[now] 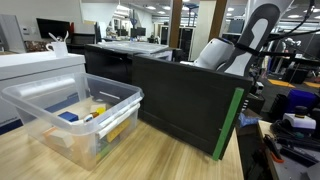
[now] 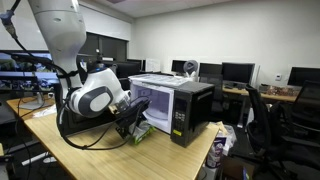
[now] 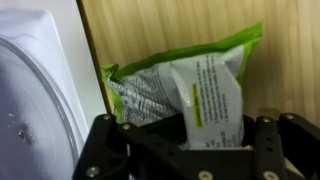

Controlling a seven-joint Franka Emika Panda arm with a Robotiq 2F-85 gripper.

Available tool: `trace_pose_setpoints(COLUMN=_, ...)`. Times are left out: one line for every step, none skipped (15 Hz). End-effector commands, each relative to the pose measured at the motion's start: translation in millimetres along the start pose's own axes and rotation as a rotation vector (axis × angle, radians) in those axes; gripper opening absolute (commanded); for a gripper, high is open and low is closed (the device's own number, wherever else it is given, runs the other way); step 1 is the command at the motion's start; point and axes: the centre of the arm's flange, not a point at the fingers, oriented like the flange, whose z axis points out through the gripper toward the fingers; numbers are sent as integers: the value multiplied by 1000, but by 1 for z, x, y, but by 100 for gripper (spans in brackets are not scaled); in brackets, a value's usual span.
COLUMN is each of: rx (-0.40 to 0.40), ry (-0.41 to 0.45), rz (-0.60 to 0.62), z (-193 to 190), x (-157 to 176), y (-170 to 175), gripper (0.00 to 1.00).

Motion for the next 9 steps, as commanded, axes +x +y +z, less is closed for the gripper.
trace_pose_setpoints(rx=-40, ry=39, rz=12, z=-38, x=13, y=-4, gripper=8)
trace_pose_setpoints(rx=-54, ry=41, rz=10, z=-45, x=19, y=-3, gripper=7)
trace_pose_setpoints(rx=-72, ry=44, rz=6, z=-52, x=23, y=-1, gripper=8)
trace_pose_setpoints(rx=-89, ry=47, rz=1, z=-57, x=26, y=1, gripper=8)
trace_pose_setpoints(rx=-112, ry=50, rz=-4, z=-62, x=30, y=5, gripper=7)
trace_pose_setpoints(rx=-152, ry=51, rz=-2, z=-67, x=35, y=16, gripper=8)
trace_pose_setpoints(rx=-168, ry=49, rz=-1, z=-68, x=38, y=22, gripper=8)
trace_pose_setpoints(rx=-190, ry=45, rz=0, z=-68, x=40, y=29, gripper=8)
trace_pose_setpoints(rx=-205, ry=37, rz=-1, z=-66, x=40, y=37, gripper=8)
